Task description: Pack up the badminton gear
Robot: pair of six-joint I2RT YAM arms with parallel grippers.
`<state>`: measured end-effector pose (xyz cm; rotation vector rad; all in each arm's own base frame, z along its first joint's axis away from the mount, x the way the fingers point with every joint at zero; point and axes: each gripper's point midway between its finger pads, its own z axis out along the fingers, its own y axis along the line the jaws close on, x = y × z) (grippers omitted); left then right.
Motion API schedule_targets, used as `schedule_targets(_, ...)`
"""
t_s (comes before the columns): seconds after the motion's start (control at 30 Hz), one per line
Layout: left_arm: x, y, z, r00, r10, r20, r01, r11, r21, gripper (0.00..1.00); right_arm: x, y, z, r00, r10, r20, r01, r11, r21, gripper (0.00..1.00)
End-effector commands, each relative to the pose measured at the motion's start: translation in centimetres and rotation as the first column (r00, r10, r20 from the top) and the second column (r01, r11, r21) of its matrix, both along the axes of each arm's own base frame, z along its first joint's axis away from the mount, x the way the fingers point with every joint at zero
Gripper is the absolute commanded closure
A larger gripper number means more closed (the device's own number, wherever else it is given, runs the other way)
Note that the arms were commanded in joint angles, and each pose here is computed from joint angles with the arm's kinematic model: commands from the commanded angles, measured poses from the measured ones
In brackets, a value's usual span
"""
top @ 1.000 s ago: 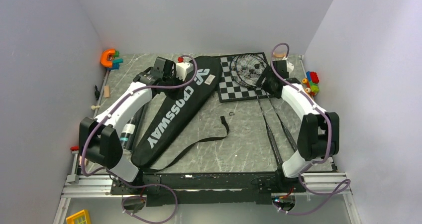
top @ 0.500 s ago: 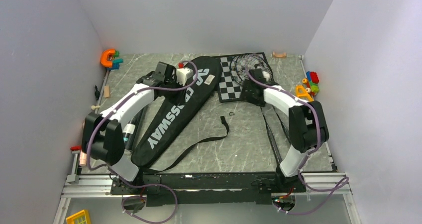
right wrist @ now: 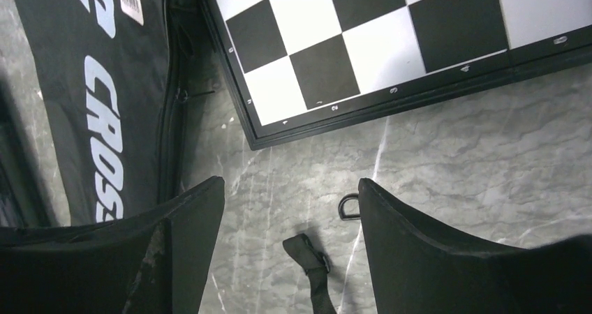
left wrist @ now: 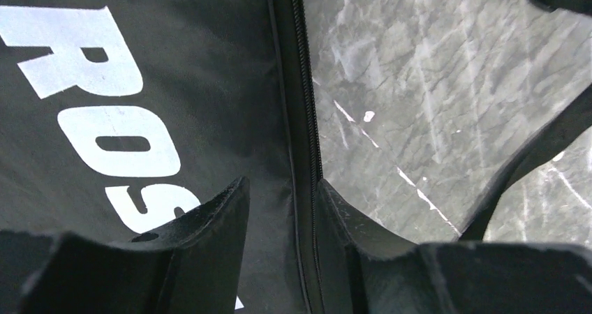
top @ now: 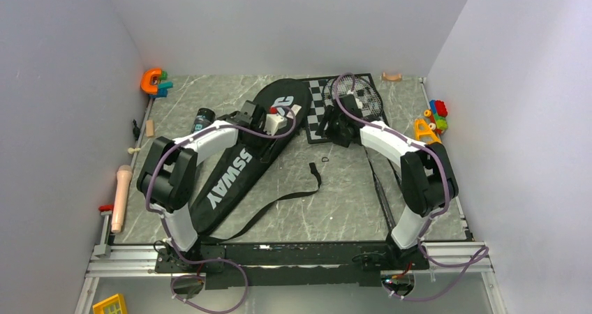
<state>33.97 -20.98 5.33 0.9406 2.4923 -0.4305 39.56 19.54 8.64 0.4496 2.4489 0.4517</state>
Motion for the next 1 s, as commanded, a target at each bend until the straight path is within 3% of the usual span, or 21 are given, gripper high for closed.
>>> schedule_targets(0.0, -0.1, 0.5, -0.3, 0.996, -0.052, 0.067, 0.048, 0.997, 0.059, 0.55, 0.4, 1.3, 0.9, 1.000, 0.001, 0.030, -0.004, 0.997, 0.081, 0.27)
schedule_targets(0.37, 0.0, 1.0, -2.5, 0.993, -0.086, 0.079, 0.072, 0.983, 0.171, 0.51, -0.3, 2.0, 1.3, 0.999, 0.022, 0.044, -0.027, 0.993, 0.114, 0.21)
schedule_targets(0.6, 0.1, 1.1, -3.1, 0.994, -0.086, 0.069, 0.071, 0.979, 0.191, 0.80, -0.7, 1.8, 1.4, 0.999, 0.016, 0.051, -0.022, 0.993, 0.120, 0.24)
schedule_targets(0.7, 0.1, 1.2, -3.0, 0.994, -0.084, 0.064, 0.070, 0.977, 0.199, 0.99, -0.7, 1.9, 1.6, 0.998, 0.015, 0.058, -0.022, 0.992, 0.128, 0.24)
schedule_targets(0.97, 0.2, 0.4, 1.7, 0.992, -0.057, 0.110, 0.042, 0.990, 0.132, 1.00, -0.6, 2.5, 2.7, 0.997, 0.025, 0.078, -0.038, 0.986, 0.164, 0.25)
